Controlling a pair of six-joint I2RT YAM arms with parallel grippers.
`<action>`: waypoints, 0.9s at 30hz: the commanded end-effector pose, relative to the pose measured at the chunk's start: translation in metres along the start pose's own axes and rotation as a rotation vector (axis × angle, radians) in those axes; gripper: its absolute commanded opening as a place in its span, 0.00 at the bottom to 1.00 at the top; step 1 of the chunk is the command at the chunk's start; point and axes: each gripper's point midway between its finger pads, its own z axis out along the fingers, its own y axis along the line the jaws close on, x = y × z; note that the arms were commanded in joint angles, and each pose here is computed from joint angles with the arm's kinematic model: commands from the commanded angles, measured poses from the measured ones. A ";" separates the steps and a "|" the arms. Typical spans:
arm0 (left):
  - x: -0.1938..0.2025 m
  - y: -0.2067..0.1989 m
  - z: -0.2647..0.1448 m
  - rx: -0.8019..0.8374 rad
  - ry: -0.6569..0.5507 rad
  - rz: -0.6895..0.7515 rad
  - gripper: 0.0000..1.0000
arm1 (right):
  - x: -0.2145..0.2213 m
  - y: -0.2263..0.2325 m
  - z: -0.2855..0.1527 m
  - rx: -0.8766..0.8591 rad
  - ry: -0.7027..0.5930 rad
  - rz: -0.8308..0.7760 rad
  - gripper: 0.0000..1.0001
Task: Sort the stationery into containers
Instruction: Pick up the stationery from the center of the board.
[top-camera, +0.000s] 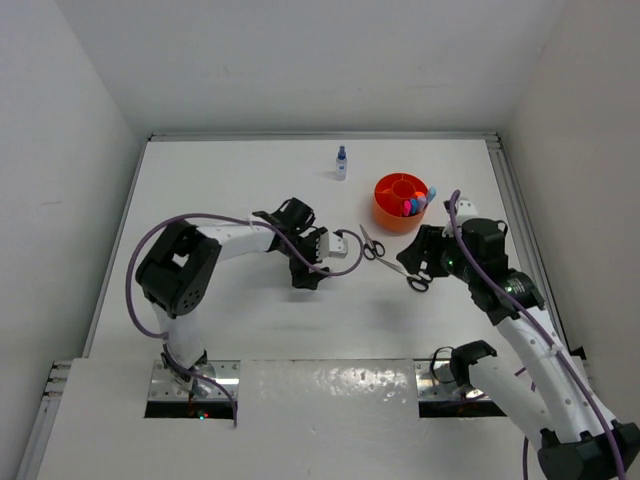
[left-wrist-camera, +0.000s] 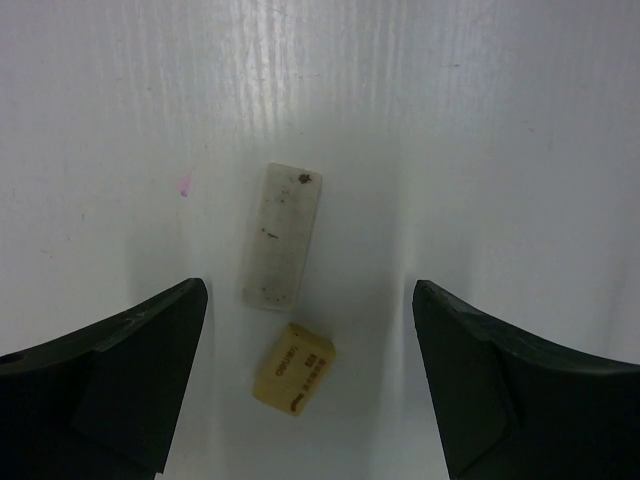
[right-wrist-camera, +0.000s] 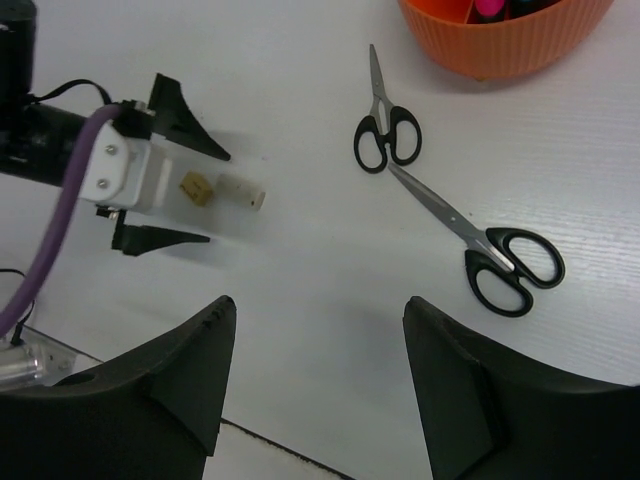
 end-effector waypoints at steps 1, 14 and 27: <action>-0.010 0.025 0.006 -0.030 0.003 0.026 0.82 | -0.003 0.007 -0.004 -0.027 -0.032 0.019 0.67; 0.012 0.003 0.027 0.096 0.153 0.055 0.53 | -0.017 0.009 -0.018 -0.026 -0.121 0.034 0.67; 0.004 0.001 0.037 0.103 0.172 -0.025 0.00 | -0.019 0.004 -0.029 0.023 -0.104 0.012 0.67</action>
